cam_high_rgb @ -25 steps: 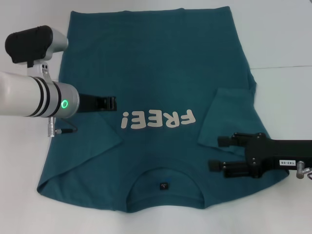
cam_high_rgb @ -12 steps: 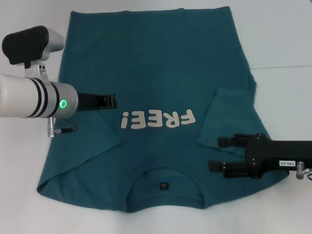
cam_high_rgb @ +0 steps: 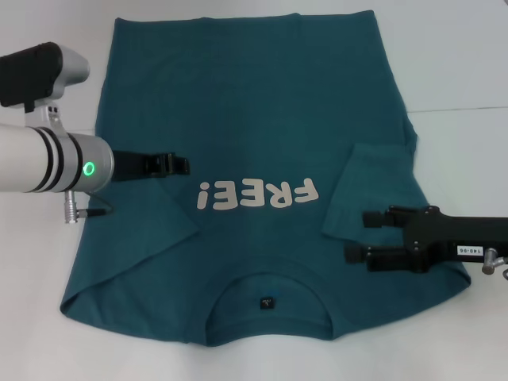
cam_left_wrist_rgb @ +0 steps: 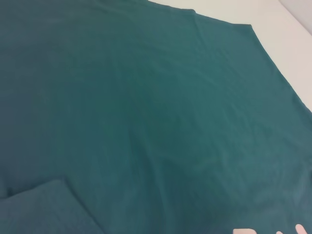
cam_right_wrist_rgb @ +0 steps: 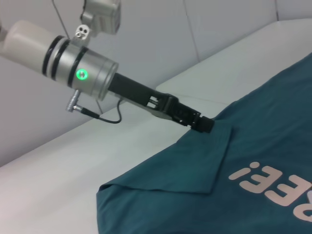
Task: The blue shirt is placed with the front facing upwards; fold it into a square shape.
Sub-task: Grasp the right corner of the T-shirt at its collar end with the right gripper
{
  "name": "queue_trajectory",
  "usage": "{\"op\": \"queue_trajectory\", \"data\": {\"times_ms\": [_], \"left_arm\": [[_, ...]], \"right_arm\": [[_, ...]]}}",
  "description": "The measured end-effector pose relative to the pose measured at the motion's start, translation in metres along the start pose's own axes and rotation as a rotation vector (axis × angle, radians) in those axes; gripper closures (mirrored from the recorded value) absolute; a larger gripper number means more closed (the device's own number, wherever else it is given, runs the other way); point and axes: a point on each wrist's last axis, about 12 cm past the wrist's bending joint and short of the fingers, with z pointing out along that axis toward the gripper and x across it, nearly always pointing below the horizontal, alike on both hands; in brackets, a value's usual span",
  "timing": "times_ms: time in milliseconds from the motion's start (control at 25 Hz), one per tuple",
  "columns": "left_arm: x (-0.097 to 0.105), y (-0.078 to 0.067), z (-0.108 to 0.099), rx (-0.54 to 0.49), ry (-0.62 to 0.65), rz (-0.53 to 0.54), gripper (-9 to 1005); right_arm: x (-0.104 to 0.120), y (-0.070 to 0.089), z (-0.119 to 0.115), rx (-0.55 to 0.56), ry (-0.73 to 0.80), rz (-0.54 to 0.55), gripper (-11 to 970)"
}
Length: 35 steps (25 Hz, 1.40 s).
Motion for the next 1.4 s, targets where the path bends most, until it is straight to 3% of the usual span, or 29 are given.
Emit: {"op": "queue_trajectory", "data": {"times_ms": [480, 720, 920, 1400], "left_arm": [[0.007, 0.007, -0.001, -0.014, 0.000, 0.006, 373], [0.011, 0.007, 0.000, -0.012, 0.008, 0.022, 167], [0.014, 0.006, 0.001, -0.008, 0.019, 0.059, 106], [0.013, -0.004, 0.002, 0.013, 0.043, 0.133, 107]], "right_arm": [[-0.011, -0.007, 0.001, 0.027, 0.004, 0.035, 44], [-0.017, -0.009, 0.005, 0.029, 0.012, 0.045, 44], [-0.019, -0.011, 0.006, 0.040, 0.012, 0.053, 45], [-0.023, -0.024, -0.007, 0.108, 0.062, 0.146, 45]]}}
